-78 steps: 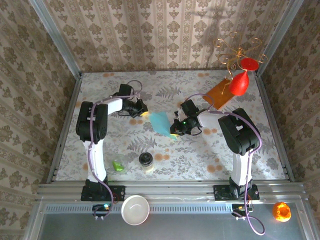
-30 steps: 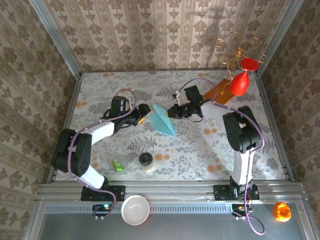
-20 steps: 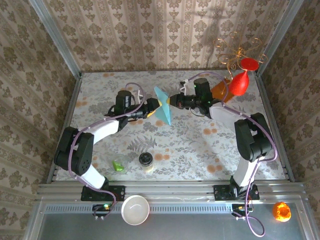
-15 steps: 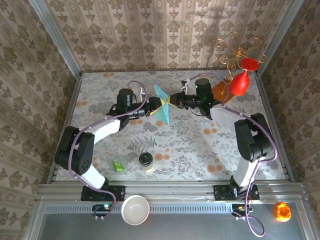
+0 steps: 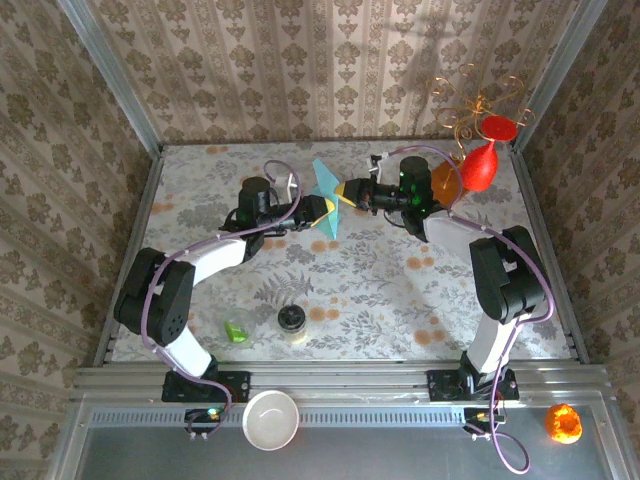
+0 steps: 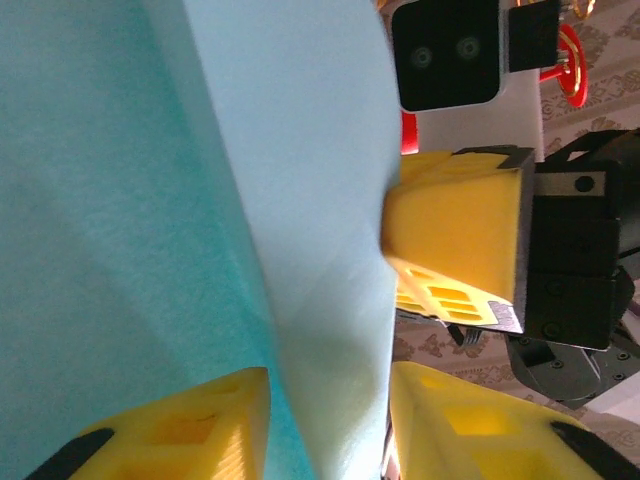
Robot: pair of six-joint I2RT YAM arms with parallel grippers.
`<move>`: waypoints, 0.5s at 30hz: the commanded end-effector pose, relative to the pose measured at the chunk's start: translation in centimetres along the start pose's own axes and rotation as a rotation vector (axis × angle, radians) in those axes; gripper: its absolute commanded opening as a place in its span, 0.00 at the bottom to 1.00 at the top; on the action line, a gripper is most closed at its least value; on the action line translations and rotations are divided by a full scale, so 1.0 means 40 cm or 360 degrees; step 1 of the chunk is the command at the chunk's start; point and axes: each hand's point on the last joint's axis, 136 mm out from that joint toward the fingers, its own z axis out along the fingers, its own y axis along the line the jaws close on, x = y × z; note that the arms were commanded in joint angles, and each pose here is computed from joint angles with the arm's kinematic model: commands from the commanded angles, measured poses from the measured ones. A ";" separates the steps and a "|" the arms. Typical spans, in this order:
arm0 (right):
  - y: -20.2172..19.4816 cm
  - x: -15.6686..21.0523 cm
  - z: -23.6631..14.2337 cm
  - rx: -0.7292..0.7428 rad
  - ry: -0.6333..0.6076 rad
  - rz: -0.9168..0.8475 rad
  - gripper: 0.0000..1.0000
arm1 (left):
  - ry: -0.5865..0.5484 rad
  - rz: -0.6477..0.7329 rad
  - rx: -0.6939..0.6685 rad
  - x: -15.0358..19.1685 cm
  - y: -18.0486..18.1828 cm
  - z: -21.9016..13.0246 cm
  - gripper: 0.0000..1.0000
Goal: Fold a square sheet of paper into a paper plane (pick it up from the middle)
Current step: Turn over the paper at the center of the table.
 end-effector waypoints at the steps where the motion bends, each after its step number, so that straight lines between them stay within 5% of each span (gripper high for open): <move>1: 0.019 0.006 -0.007 -0.0061 0.0027 -0.0011 0.06 | -0.0021 0.0042 0.0086 -0.020 -0.034 0.000 0.35; 9: 0.008 0.013 -0.011 -0.0052 0.0034 0.0004 0.10 | -0.0044 0.0024 0.0106 -0.030 -0.031 -0.001 0.24; 15: 0.003 0.006 -0.027 -0.0022 0.0007 0.0021 0.26 | -0.0042 0.0005 0.0078 -0.027 -0.013 -0.001 0.18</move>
